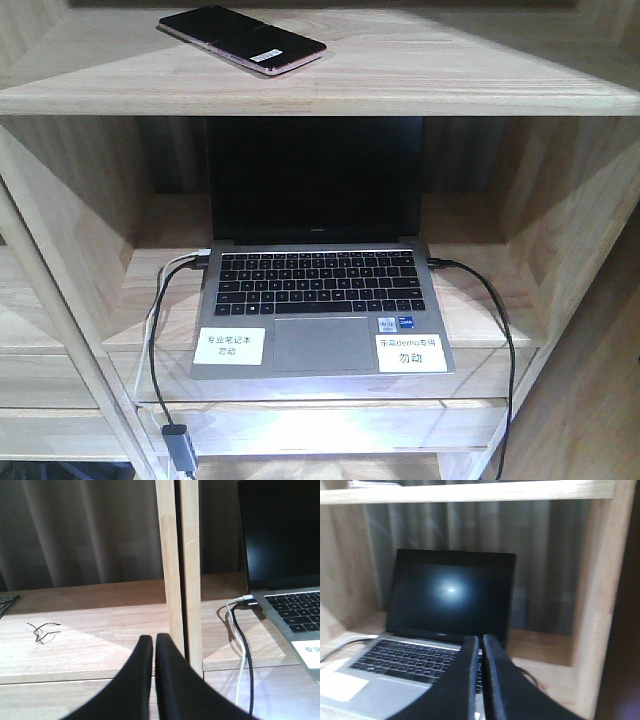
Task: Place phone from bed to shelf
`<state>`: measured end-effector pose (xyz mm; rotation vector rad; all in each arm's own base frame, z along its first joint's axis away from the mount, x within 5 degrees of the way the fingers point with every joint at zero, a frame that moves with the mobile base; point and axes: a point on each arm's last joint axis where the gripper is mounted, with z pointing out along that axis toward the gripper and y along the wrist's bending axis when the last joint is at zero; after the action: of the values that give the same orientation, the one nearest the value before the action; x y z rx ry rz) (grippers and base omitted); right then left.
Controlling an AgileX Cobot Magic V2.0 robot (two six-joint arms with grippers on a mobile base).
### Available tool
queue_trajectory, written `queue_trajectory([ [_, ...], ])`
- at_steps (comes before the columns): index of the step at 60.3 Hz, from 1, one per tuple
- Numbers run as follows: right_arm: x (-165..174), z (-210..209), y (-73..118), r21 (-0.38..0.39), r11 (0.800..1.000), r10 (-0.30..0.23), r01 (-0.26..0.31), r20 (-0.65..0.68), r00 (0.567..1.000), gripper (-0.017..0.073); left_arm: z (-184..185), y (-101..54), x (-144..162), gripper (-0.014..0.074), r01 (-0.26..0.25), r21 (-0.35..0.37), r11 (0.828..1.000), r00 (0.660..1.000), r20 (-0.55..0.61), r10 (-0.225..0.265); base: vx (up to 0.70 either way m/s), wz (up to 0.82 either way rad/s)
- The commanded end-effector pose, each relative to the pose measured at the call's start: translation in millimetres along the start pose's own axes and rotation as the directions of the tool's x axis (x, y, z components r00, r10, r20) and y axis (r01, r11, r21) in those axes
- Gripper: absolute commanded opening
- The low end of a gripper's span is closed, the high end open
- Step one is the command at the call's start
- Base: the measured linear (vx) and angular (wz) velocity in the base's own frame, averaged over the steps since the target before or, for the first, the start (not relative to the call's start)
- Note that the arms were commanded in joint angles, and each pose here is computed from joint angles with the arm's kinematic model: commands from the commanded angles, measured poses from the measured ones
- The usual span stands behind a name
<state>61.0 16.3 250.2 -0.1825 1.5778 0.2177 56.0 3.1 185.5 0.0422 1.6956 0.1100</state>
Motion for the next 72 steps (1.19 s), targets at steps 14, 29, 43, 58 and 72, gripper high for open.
queue_trajectory([
  [14,-6,-2,-13.4,0.212,0.977,-0.029,0.017,0.055,0.998,-0.0003,-3,1.1,-15,0.0001,0.009,-0.005,1.000,0.994,0.108,-0.008,0.00,0.00],
  [29,29,-8,-18.2,0.301,0.954,-0.021,0.002,0.059,0.998,-0.0003,-3,1.1,-15,0.0001,0.009,-0.005,1.000,0.994,0.108,-0.008,0.00,0.00],
  [43,54,-9,-19.1,0.313,0.949,-0.033,0.028,0.011,0.999,-0.0003,-3,1.1,-15,0.0001,0.009,-0.005,1.000,0.994,0.107,-0.008,0.00,0.00],
  [58,54,-9,-19.1,0.313,0.949,-0.043,0.038,0.011,0.999,-0.0003,-3,1.1,-15,0.0001,0.009,-0.005,1.000,0.994,0.107,-0.008,0.00,0.00],
  [72,54,-9,-19.1,0.313,0.949,-0.041,0.036,0.010,0.999,-0.0003,-3,1.1,-15,0.0001,0.009,-0.005,1.000,0.994,0.107,-0.008,0.00,0.00],
])
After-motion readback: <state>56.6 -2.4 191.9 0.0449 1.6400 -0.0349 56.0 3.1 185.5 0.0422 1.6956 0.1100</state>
